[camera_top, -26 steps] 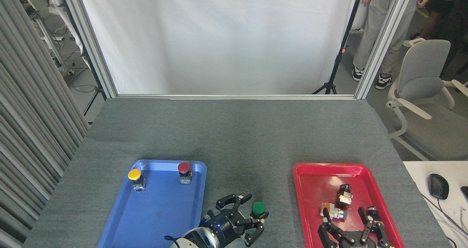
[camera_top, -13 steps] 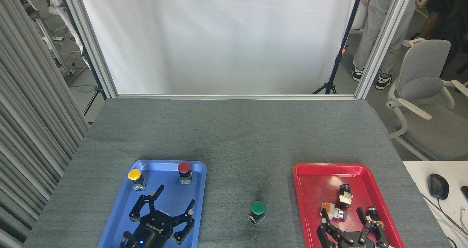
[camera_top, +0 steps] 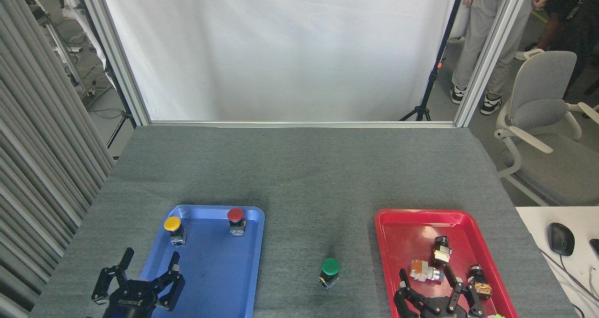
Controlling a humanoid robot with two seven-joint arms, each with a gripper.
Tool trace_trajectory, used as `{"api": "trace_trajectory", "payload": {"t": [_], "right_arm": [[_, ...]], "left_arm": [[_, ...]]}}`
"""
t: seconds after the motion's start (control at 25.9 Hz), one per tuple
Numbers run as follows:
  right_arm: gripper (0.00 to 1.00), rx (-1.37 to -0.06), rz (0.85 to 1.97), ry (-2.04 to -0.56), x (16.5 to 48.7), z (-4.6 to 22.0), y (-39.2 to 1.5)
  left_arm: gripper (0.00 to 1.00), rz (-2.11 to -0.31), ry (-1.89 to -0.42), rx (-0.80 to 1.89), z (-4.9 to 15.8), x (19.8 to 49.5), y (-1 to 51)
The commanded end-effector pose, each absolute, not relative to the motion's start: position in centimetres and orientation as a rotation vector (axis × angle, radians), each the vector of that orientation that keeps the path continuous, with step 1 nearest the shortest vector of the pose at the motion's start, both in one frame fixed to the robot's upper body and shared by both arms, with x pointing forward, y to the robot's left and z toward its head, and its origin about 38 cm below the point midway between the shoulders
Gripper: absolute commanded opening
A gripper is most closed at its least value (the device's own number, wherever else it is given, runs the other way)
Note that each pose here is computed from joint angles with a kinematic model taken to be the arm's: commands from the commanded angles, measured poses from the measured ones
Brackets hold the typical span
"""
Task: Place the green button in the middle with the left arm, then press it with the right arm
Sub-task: 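Move the right gripper from the red tray to the green button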
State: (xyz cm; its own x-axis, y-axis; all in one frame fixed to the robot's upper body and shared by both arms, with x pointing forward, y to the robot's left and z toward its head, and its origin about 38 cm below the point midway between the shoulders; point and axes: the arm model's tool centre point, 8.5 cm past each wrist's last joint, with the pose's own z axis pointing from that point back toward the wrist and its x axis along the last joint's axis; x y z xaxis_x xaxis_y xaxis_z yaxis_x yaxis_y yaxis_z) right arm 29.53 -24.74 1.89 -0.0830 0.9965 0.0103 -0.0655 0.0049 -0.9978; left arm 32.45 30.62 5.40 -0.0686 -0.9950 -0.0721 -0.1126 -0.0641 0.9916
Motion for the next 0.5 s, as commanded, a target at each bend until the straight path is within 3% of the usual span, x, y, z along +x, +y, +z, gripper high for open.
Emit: {"api": "trace_trajectory", "payload": {"t": [0.0, 0.12, 0.31, 0.46], "right_arm": [[0.92, -1.097, 1.319, -1.257, 29.8, 2.0, -23.0], [0.72, -1.074, 1.355, -1.314, 30.8, 2.4, -20.4], [0.19, -1.026, 1.453, -1.359, 32.3, 2.6, -15.9], [0.0, -0.952, 1.531, -1.364, 32.8, 1.8, -12.7]], "left_arm": [[0.99, -1.24, -1.325, 1.326, 6.2, 33.1, 30.7], [0.99, -1.239, -1.325, 1.323, 6.2, 33.1, 30.6], [0.99, -1.225, -1.331, 1.313, 6.1, 33.1, 30.5], [0.99, -1.215, -1.341, 1.317, 6.4, 33.4, 30.5]]}}
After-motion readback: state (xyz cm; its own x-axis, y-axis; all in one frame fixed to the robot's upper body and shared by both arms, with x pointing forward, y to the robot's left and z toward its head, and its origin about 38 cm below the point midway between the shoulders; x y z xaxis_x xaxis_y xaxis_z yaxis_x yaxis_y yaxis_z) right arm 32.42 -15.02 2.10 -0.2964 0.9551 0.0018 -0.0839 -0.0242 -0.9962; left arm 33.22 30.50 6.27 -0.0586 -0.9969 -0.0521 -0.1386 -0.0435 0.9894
